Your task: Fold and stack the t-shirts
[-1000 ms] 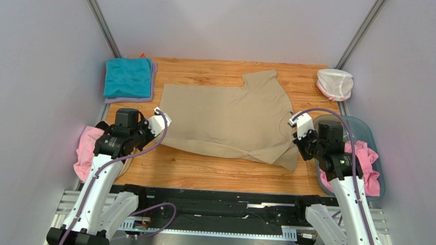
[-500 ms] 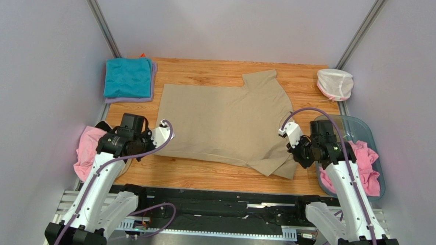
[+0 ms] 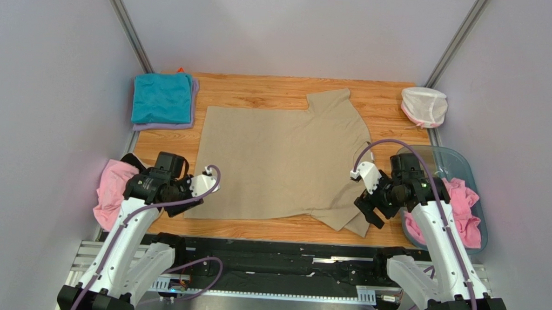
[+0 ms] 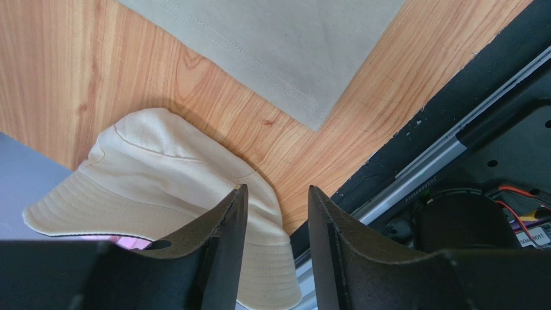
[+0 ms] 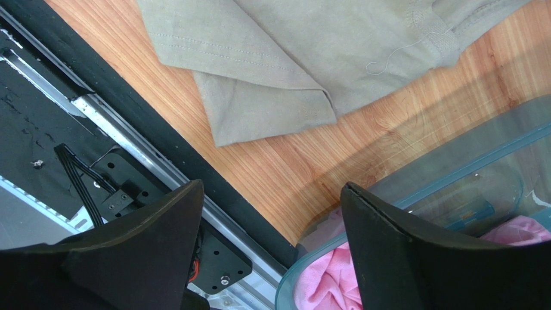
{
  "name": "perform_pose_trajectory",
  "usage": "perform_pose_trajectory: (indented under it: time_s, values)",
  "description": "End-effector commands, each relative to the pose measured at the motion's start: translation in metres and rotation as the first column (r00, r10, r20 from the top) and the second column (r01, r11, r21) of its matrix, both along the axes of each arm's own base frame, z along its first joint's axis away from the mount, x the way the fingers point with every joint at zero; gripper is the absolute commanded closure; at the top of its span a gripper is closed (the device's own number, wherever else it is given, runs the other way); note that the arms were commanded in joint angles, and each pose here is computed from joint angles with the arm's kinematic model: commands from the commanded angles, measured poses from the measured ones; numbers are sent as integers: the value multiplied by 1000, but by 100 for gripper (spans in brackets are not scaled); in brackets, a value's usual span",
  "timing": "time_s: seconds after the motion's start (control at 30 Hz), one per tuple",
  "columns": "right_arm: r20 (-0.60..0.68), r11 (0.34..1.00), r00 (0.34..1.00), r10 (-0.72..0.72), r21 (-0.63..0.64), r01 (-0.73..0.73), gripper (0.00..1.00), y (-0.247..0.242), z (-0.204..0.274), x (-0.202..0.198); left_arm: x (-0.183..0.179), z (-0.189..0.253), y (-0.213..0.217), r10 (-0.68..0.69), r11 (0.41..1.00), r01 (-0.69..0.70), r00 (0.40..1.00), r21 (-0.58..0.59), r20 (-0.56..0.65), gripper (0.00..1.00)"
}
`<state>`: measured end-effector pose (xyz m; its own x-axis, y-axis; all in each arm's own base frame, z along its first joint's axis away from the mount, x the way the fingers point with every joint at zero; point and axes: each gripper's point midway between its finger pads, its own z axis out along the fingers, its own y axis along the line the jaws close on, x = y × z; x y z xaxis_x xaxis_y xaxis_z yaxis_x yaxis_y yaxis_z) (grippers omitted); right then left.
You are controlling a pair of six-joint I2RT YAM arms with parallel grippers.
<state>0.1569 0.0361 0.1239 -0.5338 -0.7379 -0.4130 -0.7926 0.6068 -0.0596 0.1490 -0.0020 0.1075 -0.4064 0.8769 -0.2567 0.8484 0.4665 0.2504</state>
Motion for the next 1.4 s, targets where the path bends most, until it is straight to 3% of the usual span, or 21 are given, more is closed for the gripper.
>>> perform_pose_trajectory:
  time_s: [0.0,0.07,0.2,0.23,0.3,0.47,0.5,0.57,0.63,0.7,0.77,0.8,0.83,1.03,1.37]
  values:
    - [126,1000,992,-20,-9,21,16,-3,22,23,22,10,-4,-15,1000,16,995,-10,99,48]
    - [214,999,976,-46,-16,51,15,-6,31,46,42,20,-7,13,999,-8,983,-32,183,40]
    - [382,976,900,-209,23,217,14,-13,53,108,120,68,-18,143,985,-84,879,-148,454,27]
    - [462,968,854,-240,53,244,14,-14,69,133,132,74,-22,190,975,-110,861,-193,472,23]
    - [454,950,839,-300,68,303,14,-15,64,162,168,90,-29,237,962,-126,827,-242,509,21]
    - [547,898,725,-419,129,421,14,-20,92,257,250,99,-35,362,925,-236,787,-298,500,16]
    - [519,890,738,-431,112,441,14,-20,74,276,263,101,-35,376,920,-244,772,-306,513,16]
    - [556,884,701,-446,154,441,14,-15,95,313,292,95,-38,393,914,-264,766,-308,510,16]
    - [516,876,724,-458,124,466,15,-13,63,343,310,91,-37,406,911,-286,756,-298,513,16]
    - [542,870,698,-467,141,473,16,-12,74,376,335,84,-37,410,911,-302,751,-282,517,16]
    - [518,871,722,-459,103,480,16,-11,43,400,356,74,-38,413,910,-316,751,-268,515,17]
    - [544,872,704,-456,116,475,16,-9,53,415,363,70,-38,417,908,-323,751,-265,512,17]
    - [528,872,719,-452,91,481,16,-9,27,426,370,68,-39,417,908,-325,751,-264,512,17]
    - [537,887,729,-424,82,455,17,0,-2,467,410,40,-50,403,915,-328,774,-236,488,18]
    - [542,907,747,-385,72,416,16,8,-44,500,428,0,-59,334,942,-305,809,-139,485,19]
